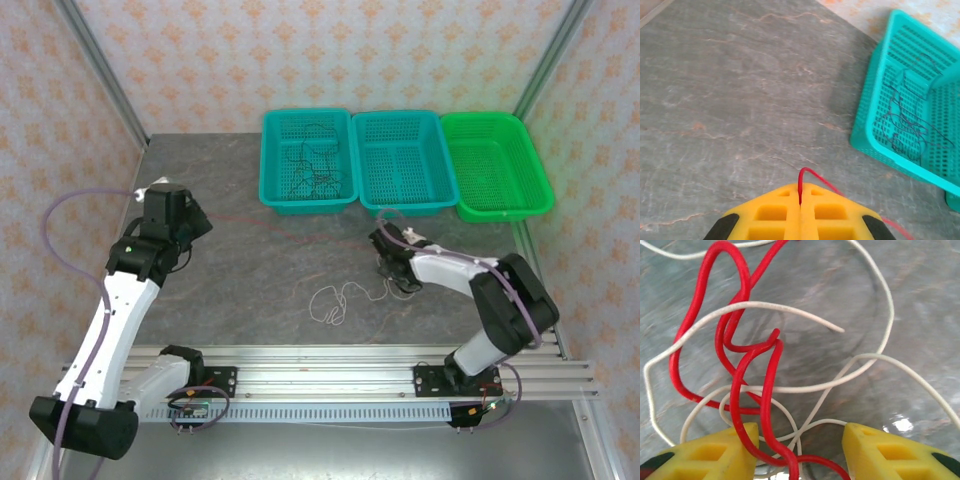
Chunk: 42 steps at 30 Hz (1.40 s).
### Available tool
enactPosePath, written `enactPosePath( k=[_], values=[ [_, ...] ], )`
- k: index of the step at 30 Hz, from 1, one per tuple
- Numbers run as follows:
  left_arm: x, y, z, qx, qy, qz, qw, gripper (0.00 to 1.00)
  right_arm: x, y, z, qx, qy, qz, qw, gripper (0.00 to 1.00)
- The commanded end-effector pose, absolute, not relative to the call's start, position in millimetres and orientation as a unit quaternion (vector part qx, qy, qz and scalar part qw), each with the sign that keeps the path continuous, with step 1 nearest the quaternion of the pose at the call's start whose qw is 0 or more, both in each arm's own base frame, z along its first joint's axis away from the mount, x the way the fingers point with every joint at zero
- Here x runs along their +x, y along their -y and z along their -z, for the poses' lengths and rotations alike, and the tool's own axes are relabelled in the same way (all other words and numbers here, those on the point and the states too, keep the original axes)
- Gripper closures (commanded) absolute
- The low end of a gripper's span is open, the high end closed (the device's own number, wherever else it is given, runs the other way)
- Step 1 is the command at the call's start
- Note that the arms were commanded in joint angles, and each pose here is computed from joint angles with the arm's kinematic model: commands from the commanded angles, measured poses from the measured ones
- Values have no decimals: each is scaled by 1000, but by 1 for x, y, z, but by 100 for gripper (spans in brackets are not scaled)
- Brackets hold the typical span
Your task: Untangle the cables
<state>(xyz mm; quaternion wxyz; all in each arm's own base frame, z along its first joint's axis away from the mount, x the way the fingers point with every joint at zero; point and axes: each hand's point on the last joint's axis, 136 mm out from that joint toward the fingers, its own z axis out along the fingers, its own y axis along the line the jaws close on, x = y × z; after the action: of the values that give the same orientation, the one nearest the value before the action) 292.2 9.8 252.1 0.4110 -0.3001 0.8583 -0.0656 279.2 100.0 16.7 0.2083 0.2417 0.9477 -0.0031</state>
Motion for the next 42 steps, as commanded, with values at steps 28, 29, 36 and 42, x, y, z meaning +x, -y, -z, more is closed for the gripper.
enactPosePath(
  k=[28, 29, 36, 42],
  values=[
    [317, 119, -302, -151, -825, 342, 424, 100, 330, -116, -235, 127, -857, -179, 467, 8],
    [324, 129, -321, -139, -814, 358, 436, 100, 331, -113, -247, 132, -846, -179, 485, 7],
    [366, 201, -453, -52, -727, 443, 521, 100, 326, -84, -283, 189, -792, -173, 554, 7],
    [413, 253, -531, 2, -678, 471, 565, 100, 303, -57, -287, 225, -768, -153, 580, 7]
  ],
)
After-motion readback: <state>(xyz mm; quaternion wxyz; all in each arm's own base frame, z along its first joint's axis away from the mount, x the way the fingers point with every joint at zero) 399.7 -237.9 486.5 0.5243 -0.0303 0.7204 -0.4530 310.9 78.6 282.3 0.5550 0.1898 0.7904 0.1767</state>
